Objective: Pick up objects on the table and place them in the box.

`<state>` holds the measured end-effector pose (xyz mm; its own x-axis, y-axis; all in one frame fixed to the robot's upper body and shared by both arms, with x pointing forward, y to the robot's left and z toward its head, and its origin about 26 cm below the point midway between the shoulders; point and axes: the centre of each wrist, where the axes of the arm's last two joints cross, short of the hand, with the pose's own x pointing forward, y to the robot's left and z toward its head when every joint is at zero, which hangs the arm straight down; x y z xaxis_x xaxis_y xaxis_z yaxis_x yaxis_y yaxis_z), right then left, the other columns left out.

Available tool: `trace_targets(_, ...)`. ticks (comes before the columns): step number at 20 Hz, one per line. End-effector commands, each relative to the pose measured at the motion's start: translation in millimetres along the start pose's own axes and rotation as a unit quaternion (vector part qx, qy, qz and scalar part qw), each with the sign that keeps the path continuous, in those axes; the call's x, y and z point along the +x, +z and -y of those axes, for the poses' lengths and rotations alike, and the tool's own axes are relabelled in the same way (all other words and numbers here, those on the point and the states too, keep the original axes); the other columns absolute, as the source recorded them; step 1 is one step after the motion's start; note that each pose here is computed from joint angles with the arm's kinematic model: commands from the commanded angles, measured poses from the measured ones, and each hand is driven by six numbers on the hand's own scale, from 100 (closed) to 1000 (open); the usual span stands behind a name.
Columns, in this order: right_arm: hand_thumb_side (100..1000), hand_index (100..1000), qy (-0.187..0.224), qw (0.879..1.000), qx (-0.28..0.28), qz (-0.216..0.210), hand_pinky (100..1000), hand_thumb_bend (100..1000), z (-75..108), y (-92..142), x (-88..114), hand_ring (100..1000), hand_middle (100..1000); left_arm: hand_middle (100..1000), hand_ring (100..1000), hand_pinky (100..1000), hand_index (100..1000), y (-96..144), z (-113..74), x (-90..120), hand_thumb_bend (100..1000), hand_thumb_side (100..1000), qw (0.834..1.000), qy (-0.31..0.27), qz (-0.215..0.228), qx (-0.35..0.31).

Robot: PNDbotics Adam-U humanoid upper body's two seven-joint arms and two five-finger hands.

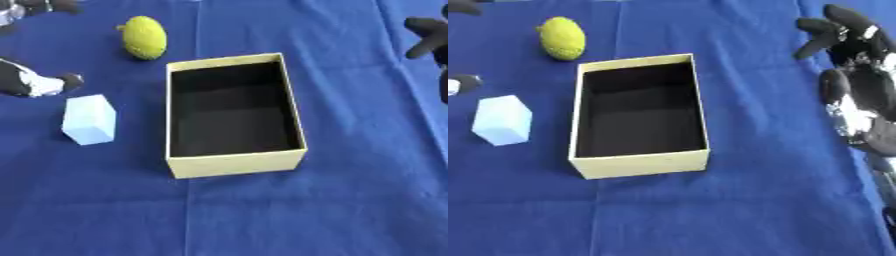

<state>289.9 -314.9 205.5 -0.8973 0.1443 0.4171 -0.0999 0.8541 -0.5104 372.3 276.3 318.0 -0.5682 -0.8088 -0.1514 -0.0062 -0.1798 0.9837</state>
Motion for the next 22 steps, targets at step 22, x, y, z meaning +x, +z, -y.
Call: trace_targets(22,470,930,-0.005,1.0,0.006,-0.01,1000,100,-1.3,-2,3,904,578,928,1000,1000,1000,-14,6.0,-27,566,519,0.979,-0.073,0.029,-0.189)
